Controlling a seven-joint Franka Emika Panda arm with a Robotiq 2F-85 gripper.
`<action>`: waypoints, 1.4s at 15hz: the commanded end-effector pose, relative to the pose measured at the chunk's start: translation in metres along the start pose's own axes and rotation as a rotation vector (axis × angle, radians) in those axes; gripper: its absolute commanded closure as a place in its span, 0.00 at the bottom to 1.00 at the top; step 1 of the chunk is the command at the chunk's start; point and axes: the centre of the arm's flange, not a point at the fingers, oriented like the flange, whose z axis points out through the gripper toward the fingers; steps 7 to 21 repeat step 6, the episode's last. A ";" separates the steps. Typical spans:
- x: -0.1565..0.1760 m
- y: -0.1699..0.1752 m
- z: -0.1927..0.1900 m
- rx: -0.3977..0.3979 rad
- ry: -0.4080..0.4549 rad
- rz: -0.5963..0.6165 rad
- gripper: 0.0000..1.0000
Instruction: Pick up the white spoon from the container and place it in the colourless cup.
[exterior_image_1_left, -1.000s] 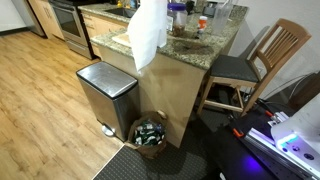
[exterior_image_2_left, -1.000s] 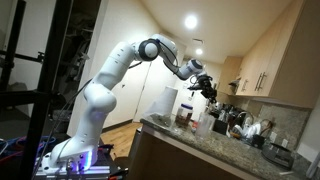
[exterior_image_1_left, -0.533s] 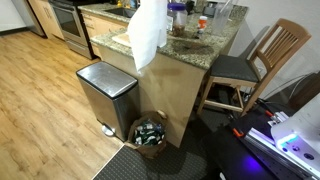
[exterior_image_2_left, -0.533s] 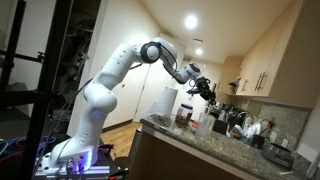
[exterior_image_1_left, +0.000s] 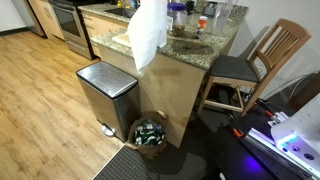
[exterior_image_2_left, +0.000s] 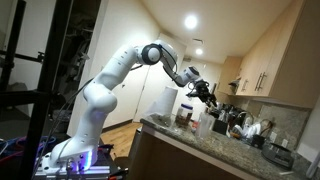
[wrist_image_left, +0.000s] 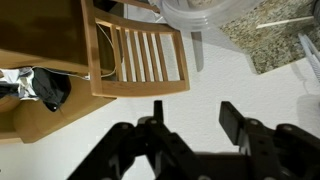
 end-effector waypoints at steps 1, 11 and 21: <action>0.014 0.005 -0.010 -0.001 -0.013 0.048 0.12; 0.040 0.003 -0.021 0.015 -0.057 0.108 0.00; 0.040 0.003 -0.021 0.015 -0.057 0.108 0.00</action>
